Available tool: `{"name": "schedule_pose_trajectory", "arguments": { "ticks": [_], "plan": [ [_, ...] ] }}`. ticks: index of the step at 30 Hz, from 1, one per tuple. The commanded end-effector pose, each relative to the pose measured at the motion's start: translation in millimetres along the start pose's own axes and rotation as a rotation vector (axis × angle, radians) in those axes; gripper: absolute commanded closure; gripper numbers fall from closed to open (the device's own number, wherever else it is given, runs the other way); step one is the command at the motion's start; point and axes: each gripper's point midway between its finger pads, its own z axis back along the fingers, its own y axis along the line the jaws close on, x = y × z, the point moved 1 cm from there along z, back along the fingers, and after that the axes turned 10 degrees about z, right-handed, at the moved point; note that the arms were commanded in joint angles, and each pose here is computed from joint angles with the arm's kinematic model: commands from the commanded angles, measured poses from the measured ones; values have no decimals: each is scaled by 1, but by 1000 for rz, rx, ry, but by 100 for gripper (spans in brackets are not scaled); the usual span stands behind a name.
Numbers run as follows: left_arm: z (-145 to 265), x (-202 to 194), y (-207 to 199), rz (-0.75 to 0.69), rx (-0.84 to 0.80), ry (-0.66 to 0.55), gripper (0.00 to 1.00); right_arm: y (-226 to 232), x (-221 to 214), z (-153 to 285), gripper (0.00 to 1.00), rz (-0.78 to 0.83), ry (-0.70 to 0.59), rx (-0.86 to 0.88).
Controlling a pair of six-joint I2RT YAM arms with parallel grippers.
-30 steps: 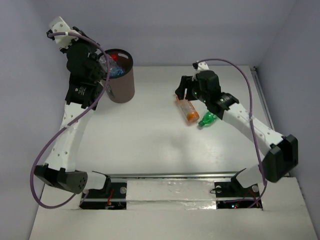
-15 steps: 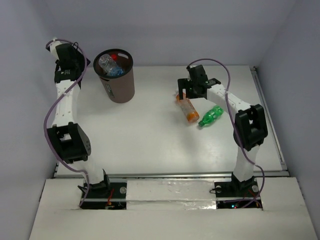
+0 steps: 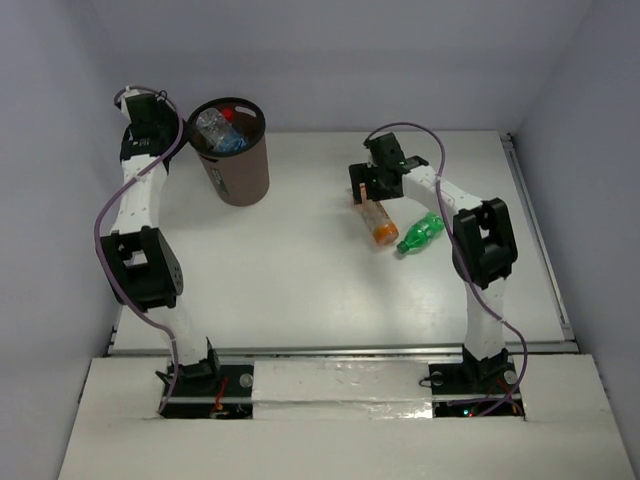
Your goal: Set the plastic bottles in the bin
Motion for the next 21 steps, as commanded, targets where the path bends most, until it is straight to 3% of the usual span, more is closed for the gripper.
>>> {"name": "schedule_pose_trajectory", "arguments": {
  "ticks": [1,8,14,18,19,21],
  "plan": [
    [-4,2,-8,0,-41,4,53,1,18,5,10,15,-49,-1],
    [-9,-16,-5,-26,-43,41,70,1,17,-7,13,23,-26,-3],
    [-7,-19,-4,-59,-24,75,99,7,17,-22,15,28,1,27],
    [5,-16,-10,-77,-42,87,100,2,14,-28,23,32,25,21],
    [8,-16,-12,-82,-48,91,100,2,15,-27,30,34,22,21],
    [17,-16,-16,-95,-66,103,100,3,15,-26,34,34,22,29]
  ]
}}
